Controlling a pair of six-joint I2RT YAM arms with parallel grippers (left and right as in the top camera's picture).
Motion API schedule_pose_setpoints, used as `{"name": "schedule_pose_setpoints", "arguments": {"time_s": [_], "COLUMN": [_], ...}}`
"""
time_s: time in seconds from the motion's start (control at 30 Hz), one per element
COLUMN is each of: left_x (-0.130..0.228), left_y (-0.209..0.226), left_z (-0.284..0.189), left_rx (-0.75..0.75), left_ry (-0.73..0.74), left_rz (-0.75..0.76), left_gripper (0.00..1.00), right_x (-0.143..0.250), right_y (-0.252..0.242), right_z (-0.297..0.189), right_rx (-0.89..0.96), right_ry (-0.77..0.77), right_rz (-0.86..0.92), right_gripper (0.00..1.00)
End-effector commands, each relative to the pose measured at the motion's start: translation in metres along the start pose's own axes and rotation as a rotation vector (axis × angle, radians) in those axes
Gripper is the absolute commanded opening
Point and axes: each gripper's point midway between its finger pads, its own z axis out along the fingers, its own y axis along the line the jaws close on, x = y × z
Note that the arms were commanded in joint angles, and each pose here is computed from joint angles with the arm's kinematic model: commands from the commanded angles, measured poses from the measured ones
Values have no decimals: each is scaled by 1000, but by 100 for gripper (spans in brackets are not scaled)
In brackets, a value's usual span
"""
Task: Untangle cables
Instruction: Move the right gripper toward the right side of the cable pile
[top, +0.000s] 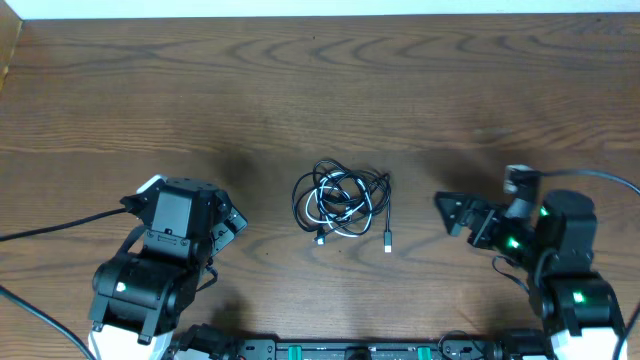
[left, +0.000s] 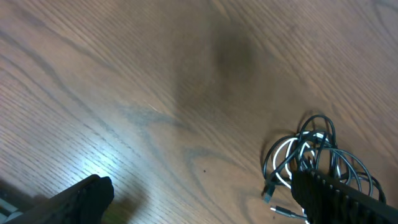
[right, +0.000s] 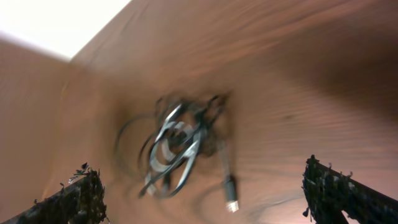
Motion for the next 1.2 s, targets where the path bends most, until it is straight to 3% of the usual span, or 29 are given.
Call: {"name": "schedule_pose_setpoints", "arguments": {"time_s": [0.0,0.43,0.63,1.17], "left_x": [2,2,2,2], "left_y": [3,3,3,3], "left_z": [4,5,5,5], "left_rx": [-20,-25,-25,-25], "left_ry": [10,13,14,13], "left_rz": [18,20,20,20], "left_gripper": [98,98,98,98], "right_x": [19,30,38,72], "right_y": [27,36,2,-6], "right_z": [7,45,68,92], "right_rx": [-142,-175,21,77], "right_ry": [129,216,239,359], "right_rz": [-60,-99,24,-39], "right_gripper": [99,99,99,96]}}
